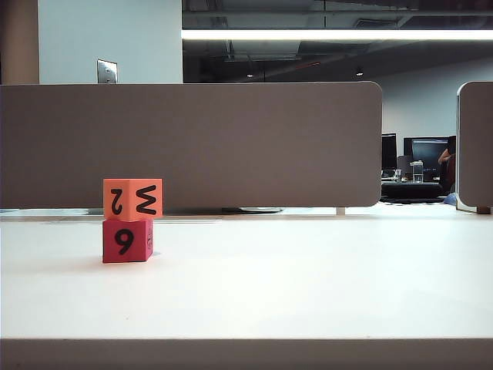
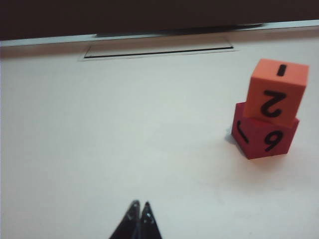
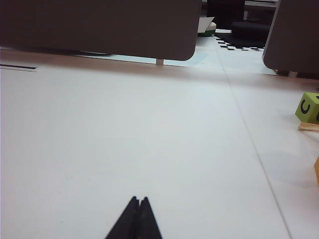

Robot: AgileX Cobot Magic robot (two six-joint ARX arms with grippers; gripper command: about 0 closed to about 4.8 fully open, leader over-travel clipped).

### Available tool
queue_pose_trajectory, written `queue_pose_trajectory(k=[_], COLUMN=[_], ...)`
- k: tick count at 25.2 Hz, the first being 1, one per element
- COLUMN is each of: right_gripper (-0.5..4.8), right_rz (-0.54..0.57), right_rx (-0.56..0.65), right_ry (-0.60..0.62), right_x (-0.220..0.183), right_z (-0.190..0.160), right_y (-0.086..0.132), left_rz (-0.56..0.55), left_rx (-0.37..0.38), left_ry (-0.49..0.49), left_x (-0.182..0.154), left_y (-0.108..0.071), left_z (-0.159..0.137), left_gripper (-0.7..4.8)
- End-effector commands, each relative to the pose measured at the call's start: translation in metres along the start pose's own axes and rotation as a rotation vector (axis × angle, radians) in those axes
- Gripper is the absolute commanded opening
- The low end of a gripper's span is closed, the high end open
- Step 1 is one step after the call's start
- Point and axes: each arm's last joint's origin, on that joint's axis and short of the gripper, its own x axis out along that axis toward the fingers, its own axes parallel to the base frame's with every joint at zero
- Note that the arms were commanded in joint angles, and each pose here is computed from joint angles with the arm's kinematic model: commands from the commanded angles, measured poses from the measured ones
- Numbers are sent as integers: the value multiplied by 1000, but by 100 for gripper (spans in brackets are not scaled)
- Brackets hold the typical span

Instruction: Stack the letter block on the right onto the letter block on the left.

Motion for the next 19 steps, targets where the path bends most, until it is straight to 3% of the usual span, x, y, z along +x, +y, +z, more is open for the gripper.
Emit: queue_pose_trajectory(k=[1,5,19], right_gripper=[-1,-1,-1], right_rz=[5,12,11], right_rx=[3,74,74], right_ry=[-10,11,16], right_x=[0,0,0], right_z=[0,-2,-3], right_y=[0,1,1], left_rz=[-2,-2,-2], left_rx=[-21,-16,-16], left_ry=[32,72,72], left_x=[0,-1,-1], left_y=[0,0,0], left_z=[-2,-6,-6], left_gripper=[-5,-5,-5])
